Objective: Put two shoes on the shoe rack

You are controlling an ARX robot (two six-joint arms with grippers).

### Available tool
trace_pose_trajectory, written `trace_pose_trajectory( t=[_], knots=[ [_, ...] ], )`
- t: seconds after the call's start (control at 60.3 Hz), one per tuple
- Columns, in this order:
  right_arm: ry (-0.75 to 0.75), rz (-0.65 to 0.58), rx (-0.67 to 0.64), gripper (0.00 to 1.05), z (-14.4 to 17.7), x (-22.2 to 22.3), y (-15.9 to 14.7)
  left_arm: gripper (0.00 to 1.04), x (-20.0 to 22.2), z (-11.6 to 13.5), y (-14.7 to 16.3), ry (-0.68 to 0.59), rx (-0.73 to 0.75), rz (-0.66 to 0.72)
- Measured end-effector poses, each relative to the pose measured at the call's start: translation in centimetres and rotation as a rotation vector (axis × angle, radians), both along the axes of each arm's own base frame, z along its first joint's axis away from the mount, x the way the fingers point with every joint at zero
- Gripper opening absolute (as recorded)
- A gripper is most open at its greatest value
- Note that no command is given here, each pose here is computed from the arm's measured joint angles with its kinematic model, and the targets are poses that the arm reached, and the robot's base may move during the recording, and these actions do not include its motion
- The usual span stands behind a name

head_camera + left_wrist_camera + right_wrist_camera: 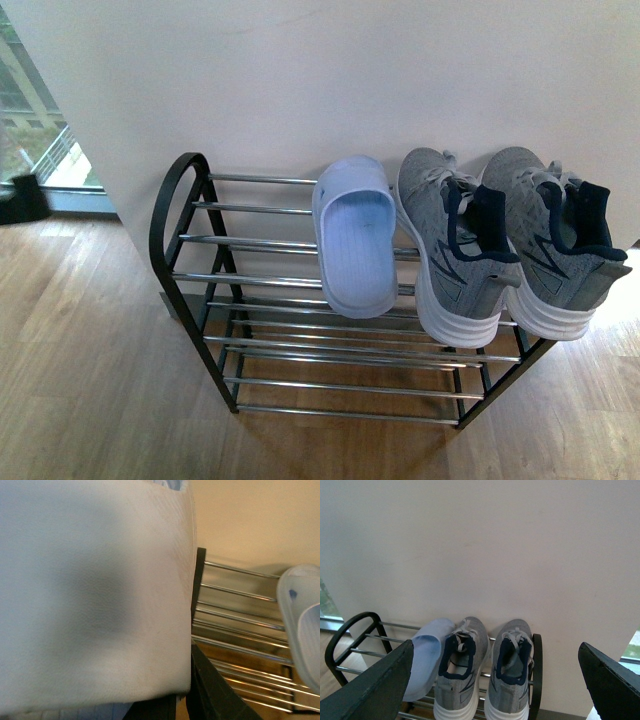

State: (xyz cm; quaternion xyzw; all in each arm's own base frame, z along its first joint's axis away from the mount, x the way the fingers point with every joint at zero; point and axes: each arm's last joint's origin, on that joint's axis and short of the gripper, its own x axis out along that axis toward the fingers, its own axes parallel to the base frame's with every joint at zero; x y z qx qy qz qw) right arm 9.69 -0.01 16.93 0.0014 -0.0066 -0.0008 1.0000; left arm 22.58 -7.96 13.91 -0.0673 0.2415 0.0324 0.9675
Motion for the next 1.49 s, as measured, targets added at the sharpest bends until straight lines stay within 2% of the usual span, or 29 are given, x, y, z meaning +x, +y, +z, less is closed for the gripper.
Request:
trace_pose_trajectory(
  t=[0.265, 0.581, 0.879, 1.162, 1.394, 1.427, 1.493],
  knots=[
    [0.0, 0.0, 0.0, 0.95, 0.0, 0.0, 0.0, 0.02, 9.9, -4.4, -4.6, 0.204, -0.102, -0.169],
    [0.0, 0.0, 0.0, 0.95, 0.0, 0.0, 0.0, 0.02, 15.8, -6.8, -9.0, 0.246, -0.169, -0.302],
    [0.0, 0.0, 0.0, 0.95, 0.0, 0.0, 0.0, 0.02, 18.5, -9.1, -12.4, 0.29, -0.197, -0.352],
    [0.0, 0.0, 0.0, 0.95, 0.0, 0.0, 0.0, 0.02, 19.9, -11.1, -13.0, 0.343, -0.195, -0.307],
    [0.0, 0.0, 0.0, 0.95, 0.0, 0.0, 0.0, 0.02, 20.4, -11.4, -13.2, 0.356, -0.186, -0.295],
    [0.0, 0.0, 0.0, 0.95, 0.0, 0.0, 0.0, 0.04, 20.4, -11.5, -13.2, 0.357, -0.187, -0.294],
    [0.0, 0.0, 0.0, 0.95, 0.0, 0.0, 0.0, 0.14, 20.4, -11.4, -13.2, 0.356, -0.188, -0.293]
  ],
)
